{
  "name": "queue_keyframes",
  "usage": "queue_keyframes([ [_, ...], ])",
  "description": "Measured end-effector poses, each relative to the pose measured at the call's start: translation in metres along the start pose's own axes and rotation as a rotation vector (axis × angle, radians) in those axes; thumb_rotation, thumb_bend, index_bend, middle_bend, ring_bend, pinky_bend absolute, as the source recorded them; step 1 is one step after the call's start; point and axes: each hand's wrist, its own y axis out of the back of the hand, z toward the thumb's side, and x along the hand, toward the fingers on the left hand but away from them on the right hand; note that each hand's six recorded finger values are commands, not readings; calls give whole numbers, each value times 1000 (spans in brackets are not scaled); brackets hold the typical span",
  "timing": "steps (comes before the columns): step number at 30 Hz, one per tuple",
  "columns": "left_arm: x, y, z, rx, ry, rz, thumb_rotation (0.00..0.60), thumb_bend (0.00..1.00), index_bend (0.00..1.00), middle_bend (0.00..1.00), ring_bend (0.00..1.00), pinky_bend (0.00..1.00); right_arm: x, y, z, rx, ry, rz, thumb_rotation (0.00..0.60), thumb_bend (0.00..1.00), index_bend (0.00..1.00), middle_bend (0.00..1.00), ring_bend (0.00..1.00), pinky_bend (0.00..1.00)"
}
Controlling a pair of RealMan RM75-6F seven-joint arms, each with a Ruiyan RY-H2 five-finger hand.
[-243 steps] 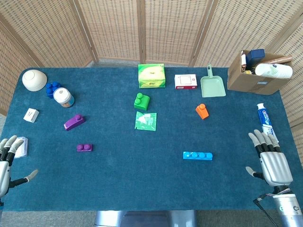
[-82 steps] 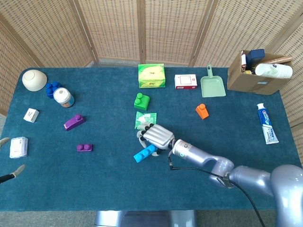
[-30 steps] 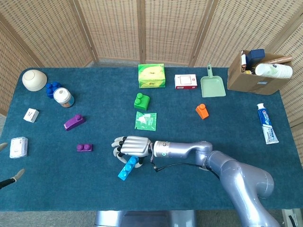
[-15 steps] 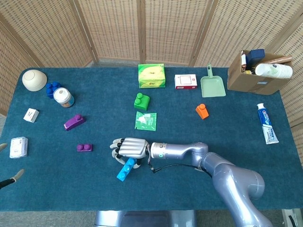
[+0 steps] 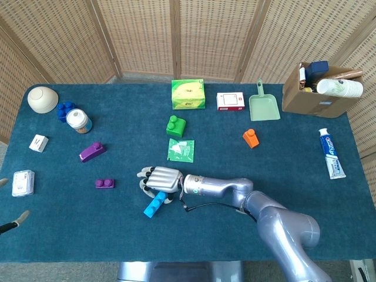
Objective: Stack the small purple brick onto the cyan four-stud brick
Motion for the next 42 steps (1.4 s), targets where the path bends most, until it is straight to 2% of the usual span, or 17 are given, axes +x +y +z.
queue_keyframes([
  [7, 3, -1, 1, -3, -10, 0, 491, 111, 210, 82, 0, 0, 3, 1, -4, 14, -9, 18, 600, 182, 403, 221, 25, 66],
  [13, 5, -4, 5, -6, -21, -7, 483, 110, 210, 81, 0, 0, 12, 6, -9, 32, -17, 15, 600, 194, 331, 201, 17, 62],
  [21, 7, -3, 11, -9, -39, 0, 487, 111, 210, 81, 0, 0, 28, 21, -18, 37, -38, -21, 600, 195, 323, 196, 12, 62],
  [28, 8, -3, 16, -9, -52, -2, 483, 111, 210, 81, 0, 0, 47, 40, -34, 37, -88, -67, 600, 194, 323, 196, 12, 62],
  [34, 11, -4, 23, -7, -73, -4, 484, 111, 210, 82, 0, 0, 70, 60, -54, 32, -157, -122, 600, 195, 323, 196, 12, 62],
  [42, 15, -5, 32, -8, -99, -11, 486, 111, 210, 81, 0, 0, 120, 92, -94, 13, -313, -224, 600, 197, 323, 197, 12, 62],
])
